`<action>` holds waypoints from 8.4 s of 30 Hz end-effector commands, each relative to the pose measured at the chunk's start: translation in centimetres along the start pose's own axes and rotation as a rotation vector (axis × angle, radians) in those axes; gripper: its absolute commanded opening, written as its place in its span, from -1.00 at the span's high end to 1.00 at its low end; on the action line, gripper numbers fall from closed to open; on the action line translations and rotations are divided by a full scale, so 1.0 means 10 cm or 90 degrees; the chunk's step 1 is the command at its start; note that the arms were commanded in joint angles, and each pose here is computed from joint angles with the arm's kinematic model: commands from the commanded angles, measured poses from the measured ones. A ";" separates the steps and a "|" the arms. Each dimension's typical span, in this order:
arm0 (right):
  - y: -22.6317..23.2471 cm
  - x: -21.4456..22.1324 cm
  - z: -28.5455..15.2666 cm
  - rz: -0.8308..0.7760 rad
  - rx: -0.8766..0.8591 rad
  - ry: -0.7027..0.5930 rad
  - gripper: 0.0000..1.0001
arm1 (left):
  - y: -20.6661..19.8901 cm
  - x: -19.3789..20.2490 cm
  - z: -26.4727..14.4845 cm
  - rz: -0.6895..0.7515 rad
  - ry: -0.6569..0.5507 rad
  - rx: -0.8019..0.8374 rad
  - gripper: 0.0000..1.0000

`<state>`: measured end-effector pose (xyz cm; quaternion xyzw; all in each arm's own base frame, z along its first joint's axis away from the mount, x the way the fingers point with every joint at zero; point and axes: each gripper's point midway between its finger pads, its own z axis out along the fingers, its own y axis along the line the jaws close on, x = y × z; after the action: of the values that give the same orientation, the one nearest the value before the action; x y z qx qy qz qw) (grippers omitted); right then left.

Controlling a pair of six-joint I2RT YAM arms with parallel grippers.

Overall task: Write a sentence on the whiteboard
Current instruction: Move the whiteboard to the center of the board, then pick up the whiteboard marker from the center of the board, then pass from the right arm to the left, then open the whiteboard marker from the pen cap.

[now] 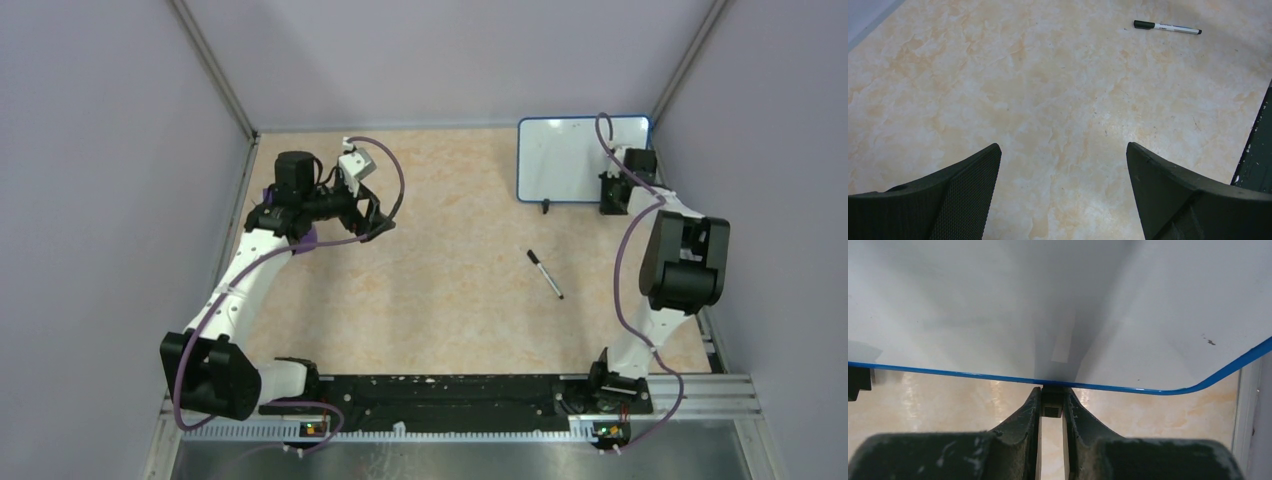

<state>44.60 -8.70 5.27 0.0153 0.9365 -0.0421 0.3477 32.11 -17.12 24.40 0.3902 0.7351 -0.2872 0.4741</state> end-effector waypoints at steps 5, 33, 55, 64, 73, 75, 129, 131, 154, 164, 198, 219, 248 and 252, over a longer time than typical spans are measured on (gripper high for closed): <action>0.74 -0.37 -0.05 -0.067 -0.108 -0.051 1.00 | -0.07 -0.19 -0.05 0.000 -0.032 0.008 -0.98; 2.69 0.22 -0.74 -0.183 -0.349 -0.009 1.00 | -0.06 -0.53 -0.12 -0.077 -0.060 -0.005 -0.97; 2.53 1.23 -1.18 -0.238 -0.371 0.073 1.00 | -0.07 -0.57 -0.12 -0.084 -0.071 0.001 -0.97; 2.68 1.44 -1.40 -0.297 -0.397 0.055 1.00 | -0.08 -0.57 -0.12 -0.086 -0.073 -0.001 -0.97; 2.74 1.58 -1.52 -0.304 -0.436 0.067 0.76 | -0.08 -0.55 -0.11 -0.088 -0.073 -0.002 -0.98; 2.75 1.60 -1.57 -0.313 -0.449 0.064 0.57 | -0.08 -0.56 -0.12 -0.087 -0.074 -0.003 -0.98; 1.45 1.43 -1.01 -0.350 -0.206 0.157 0.44 | 0.02 -0.49 0.00 -0.118 -0.065 -0.005 -0.98; 1.44 1.45 -1.00 -0.352 -0.202 0.161 0.46 | 0.02 -0.48 0.00 -0.116 -0.065 -0.006 -0.97; 1.61 0.12 -2.02 -0.359 -0.341 -0.026 1.00 | 0.15 -1.02 -0.23 -0.146 -0.076 -0.069 -0.97; 2.23 -0.01 -3.07 -0.408 -0.649 -0.045 1.00 | -0.60 -1.17 -0.27 0.018 -0.087 0.198 -0.97; 3.02 1.05 -3.95 -0.541 -0.971 0.124 1.00 | -2.12 -0.47 0.07 0.482 0.042 0.396 0.07; 2.86 -0.47 -4.00 -0.301 -0.845 -0.218 -0.37 | -1.66 -1.01 -0.08 0.123 -0.071 0.326 1.00; 3.22 -0.50 -4.36 -0.160 -1.027 -0.191 0.00 | -1.48 -1.43 -0.19 -0.078 -0.156 0.377 1.00; 3.25 -0.50 -4.36 -0.158 -1.025 -0.188 0.10 | -1.45 -1.44 -0.15 -0.078 -0.156 0.369 1.00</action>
<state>21.88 27.11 37.53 -0.3365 0.6334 0.6051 0.3456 22.06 -27.84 37.89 0.4252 0.5927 -0.5648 0.3859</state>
